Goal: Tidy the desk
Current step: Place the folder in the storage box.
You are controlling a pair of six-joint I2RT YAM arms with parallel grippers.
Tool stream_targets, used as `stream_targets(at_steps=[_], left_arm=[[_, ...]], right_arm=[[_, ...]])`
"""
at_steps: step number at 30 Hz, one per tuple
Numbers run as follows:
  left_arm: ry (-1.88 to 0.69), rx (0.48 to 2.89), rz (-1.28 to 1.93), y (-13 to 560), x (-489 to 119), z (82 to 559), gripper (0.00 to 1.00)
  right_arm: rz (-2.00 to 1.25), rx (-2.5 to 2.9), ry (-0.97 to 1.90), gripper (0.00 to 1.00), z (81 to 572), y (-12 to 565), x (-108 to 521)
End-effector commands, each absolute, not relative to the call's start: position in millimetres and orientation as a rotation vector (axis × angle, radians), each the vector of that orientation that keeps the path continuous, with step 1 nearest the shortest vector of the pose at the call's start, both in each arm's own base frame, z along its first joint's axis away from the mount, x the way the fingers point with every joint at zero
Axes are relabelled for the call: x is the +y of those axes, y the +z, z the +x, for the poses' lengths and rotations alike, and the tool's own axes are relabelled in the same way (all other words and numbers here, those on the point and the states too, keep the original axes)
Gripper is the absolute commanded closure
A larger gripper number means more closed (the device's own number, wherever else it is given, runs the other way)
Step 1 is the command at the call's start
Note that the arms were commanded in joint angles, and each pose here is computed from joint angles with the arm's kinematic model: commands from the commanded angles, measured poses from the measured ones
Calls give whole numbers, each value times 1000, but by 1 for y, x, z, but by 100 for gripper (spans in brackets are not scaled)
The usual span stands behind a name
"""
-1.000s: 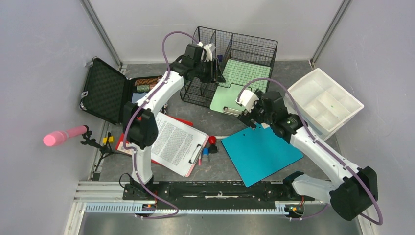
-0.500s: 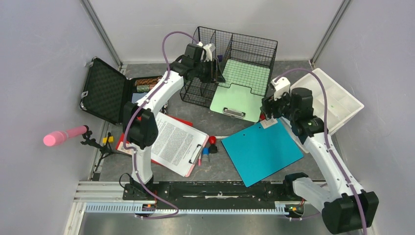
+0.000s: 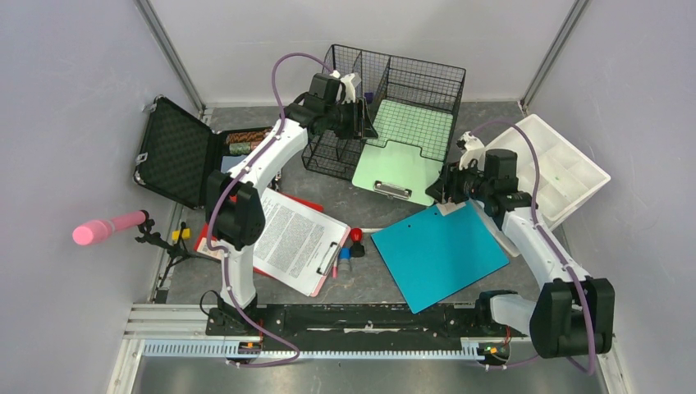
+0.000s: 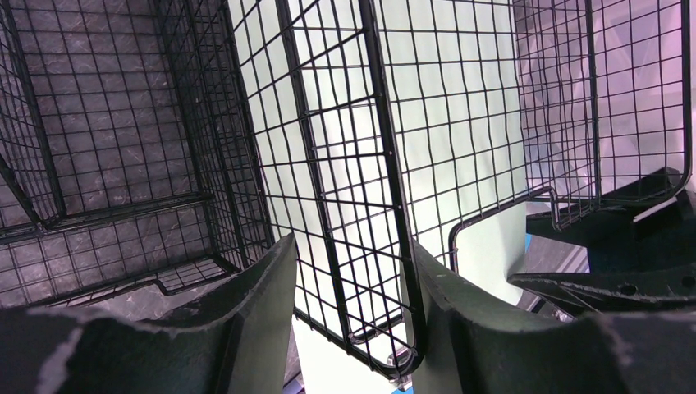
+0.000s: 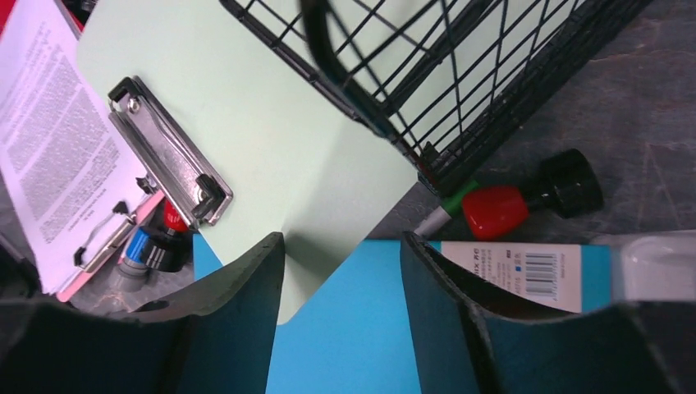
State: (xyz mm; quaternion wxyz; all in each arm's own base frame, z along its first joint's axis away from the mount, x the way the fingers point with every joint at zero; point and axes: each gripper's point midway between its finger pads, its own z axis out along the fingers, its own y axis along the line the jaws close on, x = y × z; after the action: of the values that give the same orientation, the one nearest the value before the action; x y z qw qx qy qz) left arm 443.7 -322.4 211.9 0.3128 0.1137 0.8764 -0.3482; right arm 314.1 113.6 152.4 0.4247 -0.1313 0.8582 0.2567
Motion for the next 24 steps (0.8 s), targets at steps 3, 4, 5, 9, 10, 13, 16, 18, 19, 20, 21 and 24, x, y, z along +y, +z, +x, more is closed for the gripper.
stream_targets(at_steps=[3,4,5,9,10,13,16,18,19,20,21,24], left_arm=[[-908,2364,257,196,-315,442,47],[-911,2365,256,195,-315,442,47],[-914,2368,255,194,-315,441,48],[-922,2373,257,192,-317,438,50],[-923,2374,257,192,-316,438,50],[-921,2380,258,190,-316,437,50],[-923,2382,260,189,-317,437,51],[-924,2382,262,189,-317,436,51],[-923,2381,264,189,-317,436,51],[-923,2383,267,188,-318,435,52],[-922,2380,274,189,-319,435,53],[-916,2383,288,187,-321,432,54]], right_arm=[[-296,2076,843,49,321,158,130],[-295,2076,853,52,322,157,131],[-291,2075,864,55,322,157,132],[-280,2057,902,74,325,162,136],[-279,2050,907,78,326,164,137],[-271,2031,912,86,330,172,137],[-265,2019,931,90,331,180,139],[-265,2005,940,93,332,187,141],[-265,1998,946,94,332,191,141],[-266,1989,950,95,333,195,142],[-262,1985,958,96,333,198,143],[-254,1966,974,98,335,209,144]])
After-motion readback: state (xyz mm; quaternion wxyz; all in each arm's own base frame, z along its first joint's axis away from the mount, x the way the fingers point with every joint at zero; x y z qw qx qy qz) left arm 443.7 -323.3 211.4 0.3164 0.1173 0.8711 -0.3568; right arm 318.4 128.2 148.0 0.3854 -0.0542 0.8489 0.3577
